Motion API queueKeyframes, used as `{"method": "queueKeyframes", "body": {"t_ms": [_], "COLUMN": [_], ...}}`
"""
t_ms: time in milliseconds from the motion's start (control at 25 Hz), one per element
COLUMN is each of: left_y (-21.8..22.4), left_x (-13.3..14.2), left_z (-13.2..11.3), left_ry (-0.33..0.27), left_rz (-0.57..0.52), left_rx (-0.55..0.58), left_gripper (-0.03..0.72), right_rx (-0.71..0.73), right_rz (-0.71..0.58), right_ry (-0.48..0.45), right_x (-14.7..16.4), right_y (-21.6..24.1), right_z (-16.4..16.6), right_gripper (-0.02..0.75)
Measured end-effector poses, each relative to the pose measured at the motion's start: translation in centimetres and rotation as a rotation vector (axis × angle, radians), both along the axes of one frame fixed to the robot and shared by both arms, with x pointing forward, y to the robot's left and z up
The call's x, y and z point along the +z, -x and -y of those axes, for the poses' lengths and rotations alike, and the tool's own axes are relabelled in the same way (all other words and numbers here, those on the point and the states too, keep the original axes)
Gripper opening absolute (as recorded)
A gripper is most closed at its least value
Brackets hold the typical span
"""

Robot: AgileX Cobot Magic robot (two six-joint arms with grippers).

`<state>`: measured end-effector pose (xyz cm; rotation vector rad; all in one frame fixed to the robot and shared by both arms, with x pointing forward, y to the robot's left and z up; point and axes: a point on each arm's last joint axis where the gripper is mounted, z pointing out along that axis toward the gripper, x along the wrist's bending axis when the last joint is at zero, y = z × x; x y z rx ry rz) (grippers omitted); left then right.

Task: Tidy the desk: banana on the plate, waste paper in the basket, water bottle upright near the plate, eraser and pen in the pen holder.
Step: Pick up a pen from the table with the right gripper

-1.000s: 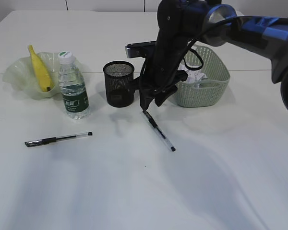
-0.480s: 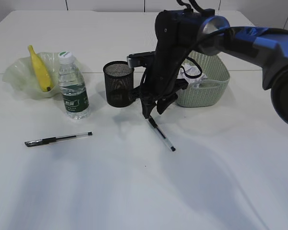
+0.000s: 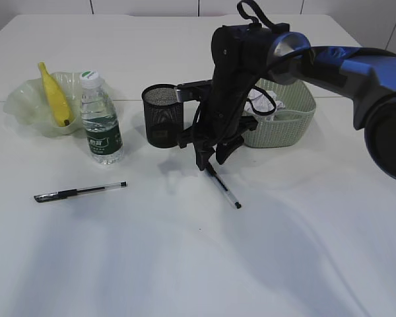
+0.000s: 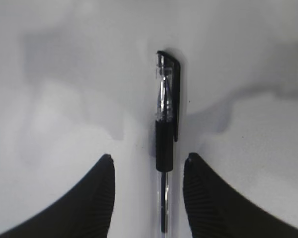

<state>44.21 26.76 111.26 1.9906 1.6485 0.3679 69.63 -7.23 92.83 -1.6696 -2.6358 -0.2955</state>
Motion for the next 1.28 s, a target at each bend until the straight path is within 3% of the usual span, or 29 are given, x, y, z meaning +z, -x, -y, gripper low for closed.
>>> {"method": "queueKeyframes", "body": {"t_ms": [1280], "left_y": [-0.1], "left_x": [0.1], "left_z": [0.0], "left_ry": [0.002], "left_rz": [0.018], "left_rx": [0.004], "left_gripper": [0.454], "right_rx": [-0.045], "right_rz": [-0.034], "right_ry": [0.047], "right_x": [-2.6], "right_y": [-0.3], "right_z": [0.2], "right_gripper": [0.321]}}
